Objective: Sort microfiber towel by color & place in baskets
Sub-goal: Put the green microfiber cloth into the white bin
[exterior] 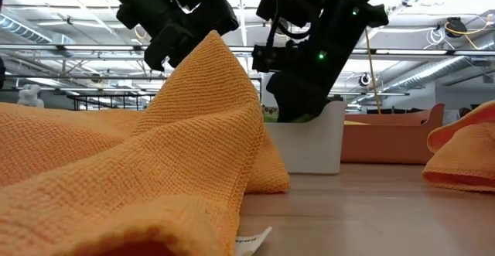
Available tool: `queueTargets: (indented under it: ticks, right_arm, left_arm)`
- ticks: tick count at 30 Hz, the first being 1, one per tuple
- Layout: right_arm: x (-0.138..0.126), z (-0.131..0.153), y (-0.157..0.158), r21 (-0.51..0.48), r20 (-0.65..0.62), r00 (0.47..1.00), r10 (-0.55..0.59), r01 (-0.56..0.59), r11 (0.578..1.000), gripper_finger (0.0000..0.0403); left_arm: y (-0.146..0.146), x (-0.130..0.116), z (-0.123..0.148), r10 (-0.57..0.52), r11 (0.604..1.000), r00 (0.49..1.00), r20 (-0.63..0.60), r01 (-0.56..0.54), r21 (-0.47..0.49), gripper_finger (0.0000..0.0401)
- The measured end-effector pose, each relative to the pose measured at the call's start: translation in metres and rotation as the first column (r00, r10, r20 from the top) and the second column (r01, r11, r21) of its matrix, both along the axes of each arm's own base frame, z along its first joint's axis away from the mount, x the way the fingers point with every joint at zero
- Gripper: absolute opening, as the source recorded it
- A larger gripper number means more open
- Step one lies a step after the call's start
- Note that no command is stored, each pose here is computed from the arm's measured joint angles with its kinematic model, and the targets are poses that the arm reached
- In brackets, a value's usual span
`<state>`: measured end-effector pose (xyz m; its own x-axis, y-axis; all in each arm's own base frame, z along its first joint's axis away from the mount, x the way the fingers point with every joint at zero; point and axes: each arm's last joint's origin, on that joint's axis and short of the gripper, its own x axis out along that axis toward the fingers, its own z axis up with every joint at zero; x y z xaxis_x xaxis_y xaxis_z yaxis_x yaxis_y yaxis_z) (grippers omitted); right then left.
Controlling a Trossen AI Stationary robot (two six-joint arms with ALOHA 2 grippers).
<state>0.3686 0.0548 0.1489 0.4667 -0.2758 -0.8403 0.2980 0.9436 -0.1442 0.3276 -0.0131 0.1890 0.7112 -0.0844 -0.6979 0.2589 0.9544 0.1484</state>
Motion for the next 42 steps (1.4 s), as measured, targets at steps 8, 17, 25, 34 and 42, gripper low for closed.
queueTargets:
  ticks: [8, 17, 25, 34, 42]
  right_arm:
    - [-0.003, 0.013, 0.002, 0.031, 0.028, 0.999, 0.017, -0.018, 0.999, 0.0006]
    - [-0.009, 0.033, 0.008, 0.018, 0.067, 0.996, 0.059, -0.060, 0.998, 0.0006]
    - [-0.017, 0.045, 0.011, 0.000, 0.073, 0.996, 0.048, -0.048, 0.999, 0.0008]
    - [-0.034, 0.059, 0.018, -0.028, 0.058, 0.998, -0.033, 0.035, 0.999, 0.0100]
    - [-0.060, 0.079, 0.039, -0.037, 0.064, 0.996, -0.063, 0.066, 0.997, 0.0173]
  left_arm:
    - [0.010, 0.003, -0.013, 0.049, 0.999, 0.998, -0.049, -0.049, -0.015, 0.0192]
    - [0.017, 0.002, -0.014, 0.072, 0.997, 0.995, -0.067, -0.073, -0.017, 0.0192]
    - [0.011, 0.001, -0.006, 0.075, 0.996, 0.997, -0.035, -0.077, -0.041, 0.0192]
    - [0.011, -0.003, -0.001, 0.083, 0.995, 0.995, -0.047, -0.085, -0.045, 0.0192]
    - [0.003, -0.011, 0.008, 0.071, 0.996, 0.996, -0.055, -0.074, -0.054, 0.0192]
